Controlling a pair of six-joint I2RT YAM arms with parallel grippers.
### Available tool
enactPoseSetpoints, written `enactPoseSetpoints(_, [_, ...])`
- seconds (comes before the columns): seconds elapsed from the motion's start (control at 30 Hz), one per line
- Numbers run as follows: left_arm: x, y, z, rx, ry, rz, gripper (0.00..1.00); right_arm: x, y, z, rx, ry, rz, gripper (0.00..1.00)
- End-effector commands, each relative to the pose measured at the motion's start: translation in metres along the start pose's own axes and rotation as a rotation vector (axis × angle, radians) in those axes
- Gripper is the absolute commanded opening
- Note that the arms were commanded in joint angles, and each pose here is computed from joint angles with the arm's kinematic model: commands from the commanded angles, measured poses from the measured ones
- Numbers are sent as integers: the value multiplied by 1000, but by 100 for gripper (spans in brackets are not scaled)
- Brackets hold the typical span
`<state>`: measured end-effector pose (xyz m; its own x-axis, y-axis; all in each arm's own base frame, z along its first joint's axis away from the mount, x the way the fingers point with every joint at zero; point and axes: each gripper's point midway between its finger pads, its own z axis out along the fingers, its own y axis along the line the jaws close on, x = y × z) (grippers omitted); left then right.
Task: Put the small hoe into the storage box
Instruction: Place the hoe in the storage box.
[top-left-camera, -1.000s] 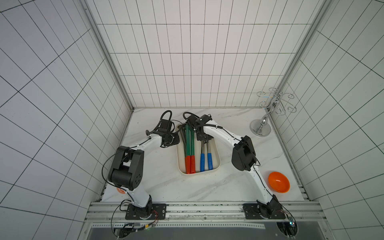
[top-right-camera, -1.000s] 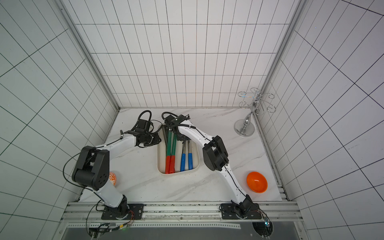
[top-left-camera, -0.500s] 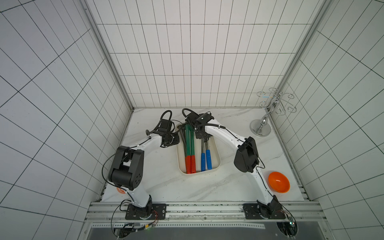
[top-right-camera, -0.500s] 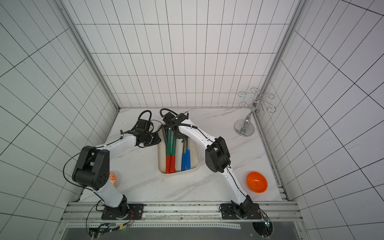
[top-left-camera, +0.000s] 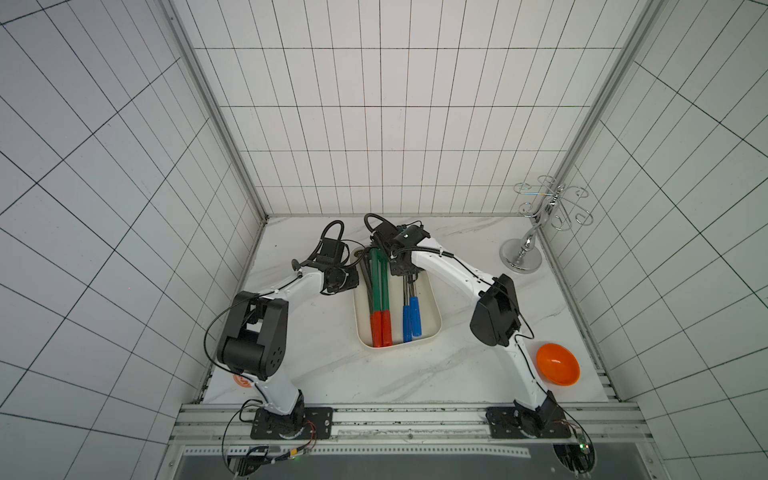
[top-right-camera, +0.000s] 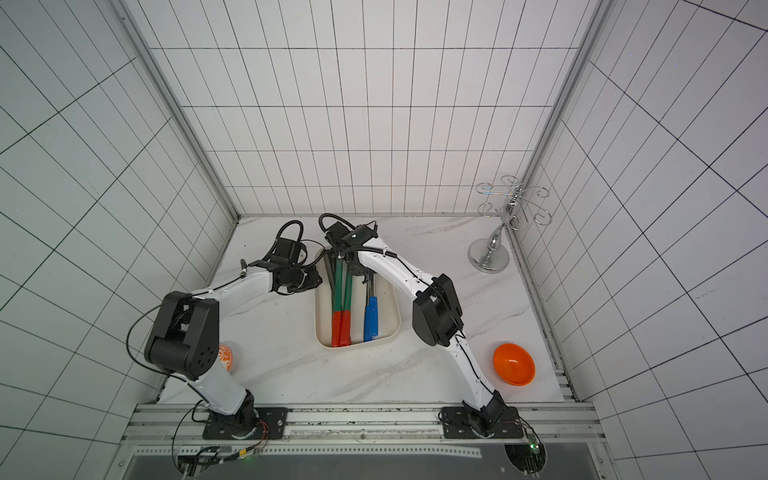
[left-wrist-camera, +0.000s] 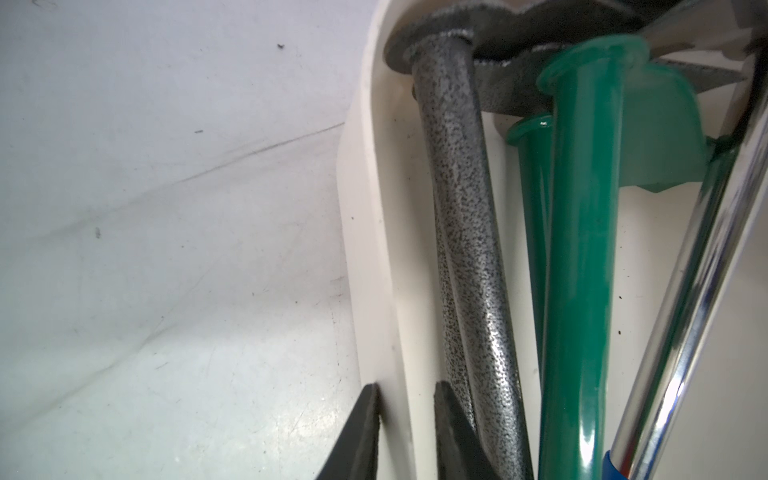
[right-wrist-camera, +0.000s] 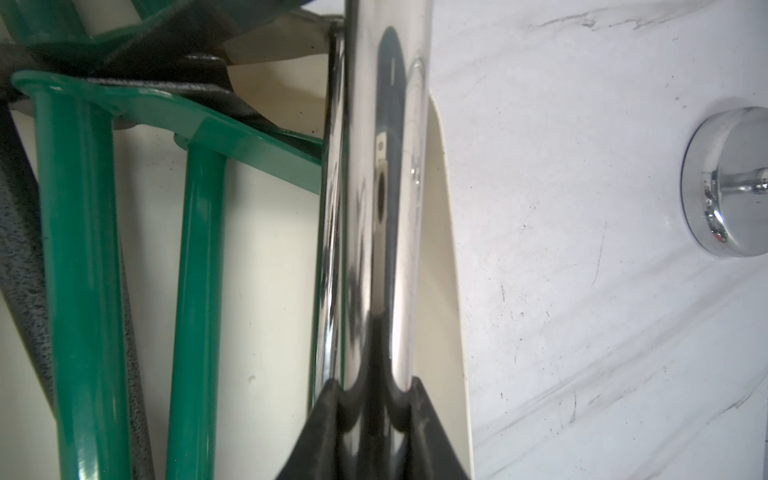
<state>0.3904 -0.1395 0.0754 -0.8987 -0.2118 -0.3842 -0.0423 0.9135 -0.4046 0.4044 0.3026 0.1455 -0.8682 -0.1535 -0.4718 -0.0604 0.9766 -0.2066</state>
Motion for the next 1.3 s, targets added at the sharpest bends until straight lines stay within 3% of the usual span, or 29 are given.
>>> enactPoseSetpoints(0.0, [-13, -12, -1, 30, -35, 22, 26, -26, 11, -43, -87, -157, 13, 0])
enactPoseSetpoints(0.4, [-13, -12, -2, 30, -37, 21, 26, 17, 29, 14, -46, -24, -77, 0])
enactPoseSetpoints(1.0, [-13, -12, -2, 29, -36, 22, 26, 37, 46, 47, -63, 56, -123, 0])
enactPoseSetpoints(1.27, [-13, -12, -3, 28, -37, 24, 26, 34, 50, 46, -105, 61, -99, 0])
